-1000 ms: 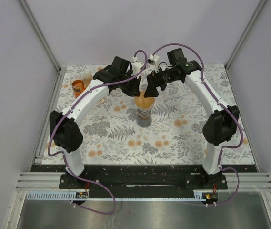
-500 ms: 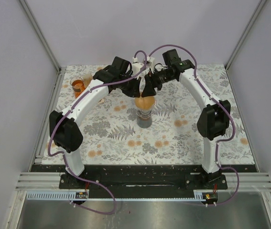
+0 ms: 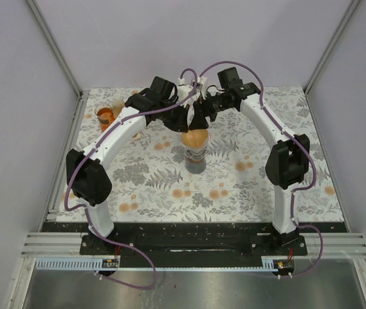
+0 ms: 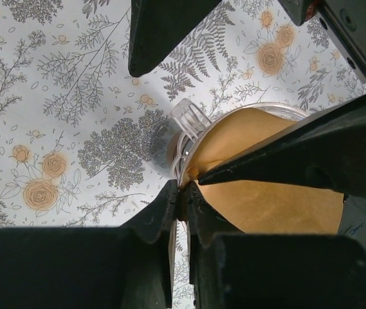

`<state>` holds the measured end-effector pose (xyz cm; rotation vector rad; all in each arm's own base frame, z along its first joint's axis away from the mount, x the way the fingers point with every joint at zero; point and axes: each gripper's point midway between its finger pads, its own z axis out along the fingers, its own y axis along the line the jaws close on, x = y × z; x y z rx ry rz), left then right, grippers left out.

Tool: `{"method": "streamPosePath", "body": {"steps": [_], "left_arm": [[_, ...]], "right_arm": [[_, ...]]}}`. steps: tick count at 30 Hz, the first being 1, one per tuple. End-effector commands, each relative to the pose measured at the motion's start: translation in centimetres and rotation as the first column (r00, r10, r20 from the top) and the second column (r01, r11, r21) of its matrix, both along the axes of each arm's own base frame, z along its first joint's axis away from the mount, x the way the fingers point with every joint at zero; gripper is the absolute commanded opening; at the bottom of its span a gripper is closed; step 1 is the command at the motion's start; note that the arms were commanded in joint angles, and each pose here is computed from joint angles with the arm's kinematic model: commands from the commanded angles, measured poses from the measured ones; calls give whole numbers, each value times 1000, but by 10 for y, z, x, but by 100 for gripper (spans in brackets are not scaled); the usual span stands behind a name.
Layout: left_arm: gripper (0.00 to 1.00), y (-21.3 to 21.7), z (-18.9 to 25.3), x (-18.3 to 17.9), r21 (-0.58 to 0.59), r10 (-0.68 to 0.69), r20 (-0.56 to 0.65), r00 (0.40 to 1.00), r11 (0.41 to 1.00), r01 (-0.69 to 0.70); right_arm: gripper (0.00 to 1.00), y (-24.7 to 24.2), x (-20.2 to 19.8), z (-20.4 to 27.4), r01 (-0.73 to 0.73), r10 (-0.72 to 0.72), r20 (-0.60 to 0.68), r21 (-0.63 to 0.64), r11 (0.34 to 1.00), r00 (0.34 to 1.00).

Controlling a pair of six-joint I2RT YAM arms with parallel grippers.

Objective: Place the coffee filter in the dripper

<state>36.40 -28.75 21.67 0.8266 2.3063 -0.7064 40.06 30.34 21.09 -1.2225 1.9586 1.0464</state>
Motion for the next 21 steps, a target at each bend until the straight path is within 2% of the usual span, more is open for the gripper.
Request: {"method": "streamPosePath", "body": {"steps": [1, 7, 10, 16, 18, 21], "left_arm": [[1, -12, 30, 6, -72, -18, 94, 995, 997, 24], [1, -11, 34, 6, -72, -17, 108, 994, 997, 25], [2, -13, 38, 6, -81, -23, 114, 993, 996, 32], [28, -15, 38, 2, -95, -44, 109, 993, 994, 55], [39, -18, 38, 0, -110, -59, 96, 994, 991, 70], [48, -20, 37, -1, -122, -72, 84, 994, 989, 82]], "right_arm": [[76, 5, -30, -21, -62, 60, -35, -60, 996, 998], [45, 4, -28, -13, -32, 32, -1, -14, 999, 999], [42, 6, -28, -6, -33, 32, 29, 9, 999, 999], [34, 7, -32, 0, -51, 47, 77, 47, 998, 996], [32, 7, -33, 0, -49, 44, 88, 54, 997, 995], [30, 6, -37, 0, -56, 49, 101, 69, 996, 994]]}}
